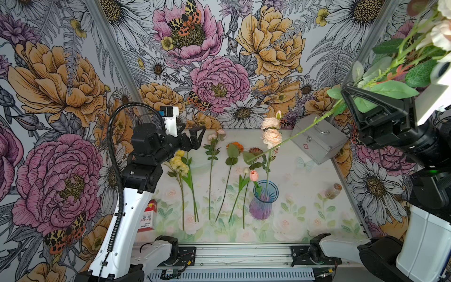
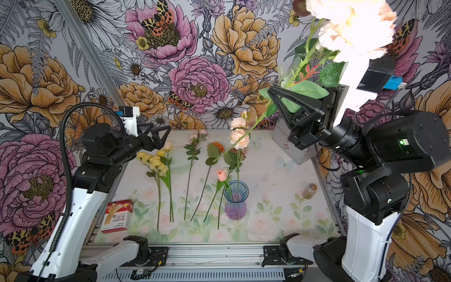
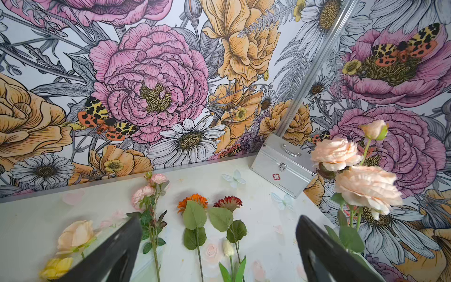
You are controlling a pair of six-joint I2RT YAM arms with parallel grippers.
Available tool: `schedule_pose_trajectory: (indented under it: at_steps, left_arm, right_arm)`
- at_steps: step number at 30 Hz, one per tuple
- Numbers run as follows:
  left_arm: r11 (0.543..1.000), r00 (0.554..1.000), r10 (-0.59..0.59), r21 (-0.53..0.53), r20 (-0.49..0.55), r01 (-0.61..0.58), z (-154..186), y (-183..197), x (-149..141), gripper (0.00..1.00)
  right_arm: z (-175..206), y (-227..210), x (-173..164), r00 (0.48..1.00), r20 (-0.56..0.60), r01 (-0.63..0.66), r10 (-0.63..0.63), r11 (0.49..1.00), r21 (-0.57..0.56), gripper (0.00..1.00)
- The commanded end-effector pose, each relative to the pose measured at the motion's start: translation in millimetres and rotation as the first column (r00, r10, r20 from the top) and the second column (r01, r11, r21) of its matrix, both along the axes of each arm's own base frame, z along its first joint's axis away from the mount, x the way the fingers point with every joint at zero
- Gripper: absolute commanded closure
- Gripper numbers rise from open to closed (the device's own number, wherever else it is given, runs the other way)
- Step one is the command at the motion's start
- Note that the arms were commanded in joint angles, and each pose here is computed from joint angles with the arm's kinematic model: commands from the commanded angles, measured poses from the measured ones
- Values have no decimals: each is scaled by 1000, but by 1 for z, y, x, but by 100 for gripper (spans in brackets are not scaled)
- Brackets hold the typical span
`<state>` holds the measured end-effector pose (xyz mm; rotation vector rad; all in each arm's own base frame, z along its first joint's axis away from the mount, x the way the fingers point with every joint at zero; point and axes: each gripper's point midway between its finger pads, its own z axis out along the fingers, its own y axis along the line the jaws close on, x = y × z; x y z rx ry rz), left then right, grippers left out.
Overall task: Place the pink flowers into the vase
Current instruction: Place the flower in the vase.
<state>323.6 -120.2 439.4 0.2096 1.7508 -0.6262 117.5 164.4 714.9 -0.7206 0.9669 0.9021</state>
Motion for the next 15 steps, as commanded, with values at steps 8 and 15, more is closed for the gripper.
schedule_pose_trajectory:
  at_steps: [8, 15]
  left_arm:
    - [999, 999, -17, -36, -32, 16, -6, -5, -2, 1]
    - [999, 999, -3, -48, -53, 0, -14, -2, -6, 1]
  right_arm:
    - [-54, 0, 29, 983, -170, 66, -74, 996, -54, 100]
    - [-68, -1, 35, 977, -186, 93, -106, 993, -75, 100]
